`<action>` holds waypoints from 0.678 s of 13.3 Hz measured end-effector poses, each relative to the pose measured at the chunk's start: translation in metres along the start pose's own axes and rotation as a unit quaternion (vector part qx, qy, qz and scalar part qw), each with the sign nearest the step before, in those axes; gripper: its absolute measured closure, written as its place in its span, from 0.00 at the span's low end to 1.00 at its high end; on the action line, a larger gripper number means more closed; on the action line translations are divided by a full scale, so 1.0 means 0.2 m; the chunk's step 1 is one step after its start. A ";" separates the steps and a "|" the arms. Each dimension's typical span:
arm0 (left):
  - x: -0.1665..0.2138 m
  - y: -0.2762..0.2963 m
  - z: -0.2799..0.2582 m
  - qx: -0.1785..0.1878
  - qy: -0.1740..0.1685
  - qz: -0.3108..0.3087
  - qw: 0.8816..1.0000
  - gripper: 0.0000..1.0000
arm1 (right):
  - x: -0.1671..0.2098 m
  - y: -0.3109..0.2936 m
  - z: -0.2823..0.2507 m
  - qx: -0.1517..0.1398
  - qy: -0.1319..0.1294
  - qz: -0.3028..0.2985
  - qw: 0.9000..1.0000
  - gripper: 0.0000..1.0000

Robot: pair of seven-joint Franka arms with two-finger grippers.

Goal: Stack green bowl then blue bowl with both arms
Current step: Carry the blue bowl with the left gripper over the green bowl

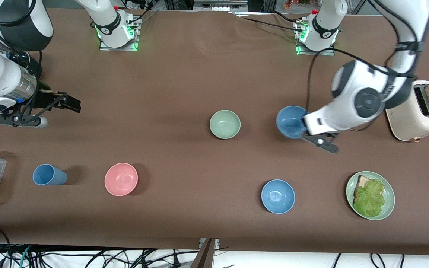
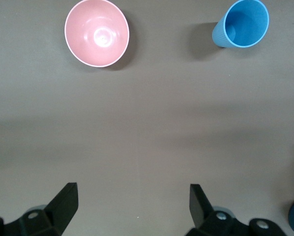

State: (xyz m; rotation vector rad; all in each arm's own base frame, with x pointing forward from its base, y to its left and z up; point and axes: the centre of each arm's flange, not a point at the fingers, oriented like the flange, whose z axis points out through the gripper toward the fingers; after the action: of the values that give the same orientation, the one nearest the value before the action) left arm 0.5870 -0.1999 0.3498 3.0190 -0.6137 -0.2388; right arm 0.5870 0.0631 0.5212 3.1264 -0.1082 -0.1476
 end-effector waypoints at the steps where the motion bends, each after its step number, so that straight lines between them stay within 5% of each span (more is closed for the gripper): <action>1: 0.05 0.17 0.04 -0.001 -0.003 -0.028 1.000 0.95 | 0.00 0.00 0.00 0.000 0.000 -0.001 1.000 0.00; 5: 0.22 0.70 0.27 -0.007 -0.022 -0.129 0.991 0.95 | 0.00 -0.01 0.00 0.000 0.001 -0.003 1.000 0.00; 9: 0.30 0.80 0.42 -0.013 -0.034 -0.148 0.988 0.95 | 0.00 -0.01 0.00 0.000 0.001 -0.004 1.000 0.00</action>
State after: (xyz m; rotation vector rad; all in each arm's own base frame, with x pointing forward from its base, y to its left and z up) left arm 0.5661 -0.3716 0.2712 3.0775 -0.1587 -0.3598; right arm 0.5868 0.0656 0.5215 3.1276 -0.0950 -0.1457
